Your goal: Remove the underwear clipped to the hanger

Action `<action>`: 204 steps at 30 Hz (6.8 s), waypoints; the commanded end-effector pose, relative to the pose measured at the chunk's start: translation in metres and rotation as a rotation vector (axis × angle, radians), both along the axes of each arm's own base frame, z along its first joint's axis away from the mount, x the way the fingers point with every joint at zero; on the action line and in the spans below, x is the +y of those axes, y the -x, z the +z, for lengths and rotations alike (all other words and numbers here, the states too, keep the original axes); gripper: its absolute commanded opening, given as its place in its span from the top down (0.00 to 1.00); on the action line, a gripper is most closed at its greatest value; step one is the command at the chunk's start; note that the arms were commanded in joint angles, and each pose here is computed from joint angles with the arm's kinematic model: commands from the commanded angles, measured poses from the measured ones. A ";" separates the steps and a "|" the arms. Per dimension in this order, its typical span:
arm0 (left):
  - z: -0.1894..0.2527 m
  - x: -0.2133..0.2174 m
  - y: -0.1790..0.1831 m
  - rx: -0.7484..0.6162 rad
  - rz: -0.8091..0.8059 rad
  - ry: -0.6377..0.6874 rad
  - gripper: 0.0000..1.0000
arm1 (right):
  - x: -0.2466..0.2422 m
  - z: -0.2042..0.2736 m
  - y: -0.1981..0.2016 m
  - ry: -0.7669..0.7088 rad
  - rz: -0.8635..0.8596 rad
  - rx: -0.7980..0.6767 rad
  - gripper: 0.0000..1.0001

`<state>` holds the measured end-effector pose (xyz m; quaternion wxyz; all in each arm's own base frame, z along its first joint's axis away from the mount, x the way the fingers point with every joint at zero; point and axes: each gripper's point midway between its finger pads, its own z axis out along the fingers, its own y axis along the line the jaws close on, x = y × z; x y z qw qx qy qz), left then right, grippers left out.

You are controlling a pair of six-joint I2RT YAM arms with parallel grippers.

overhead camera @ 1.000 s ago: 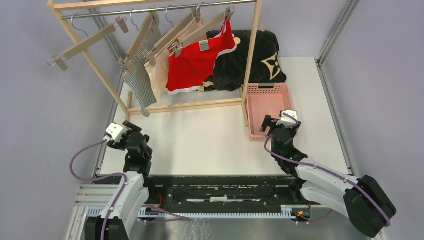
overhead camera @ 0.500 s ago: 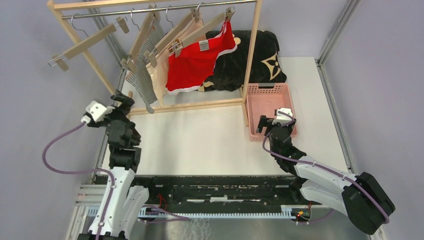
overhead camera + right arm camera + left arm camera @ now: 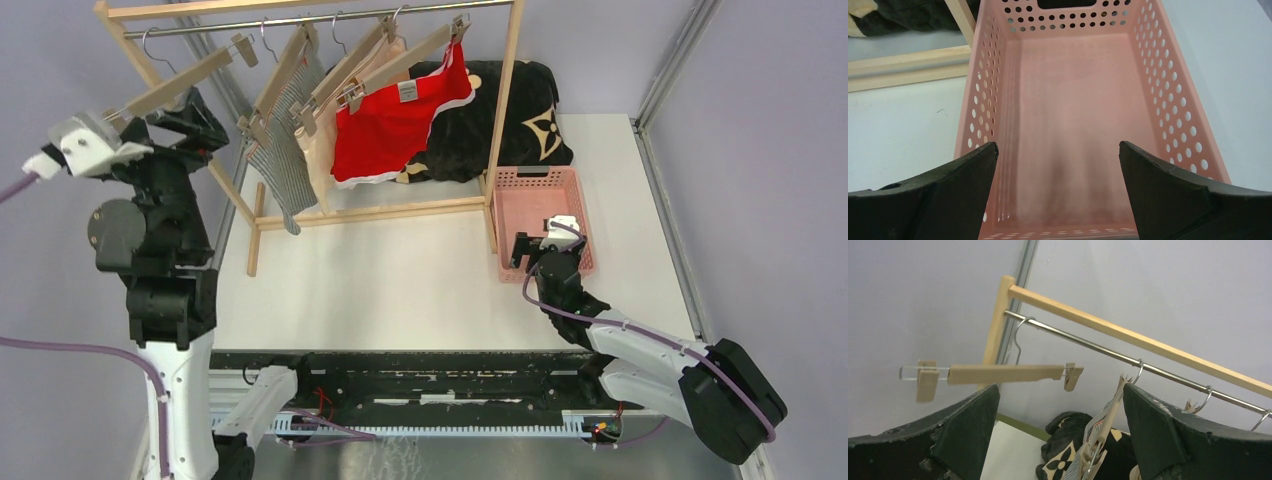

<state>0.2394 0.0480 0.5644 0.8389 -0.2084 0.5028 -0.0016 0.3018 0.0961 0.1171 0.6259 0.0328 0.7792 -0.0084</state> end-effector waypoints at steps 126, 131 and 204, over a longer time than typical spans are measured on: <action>-0.019 -0.073 -0.139 0.225 -0.327 -0.305 0.97 | 0.024 0.027 -0.005 -0.092 0.117 -0.137 0.00; -0.025 -0.069 -0.127 0.214 -0.308 -0.303 0.97 | 0.024 0.025 -0.006 -0.093 0.118 -0.133 0.00; -0.252 -0.221 0.123 0.329 -1.536 -0.273 0.97 | 0.151 0.297 0.075 -0.103 1.091 -0.376 0.00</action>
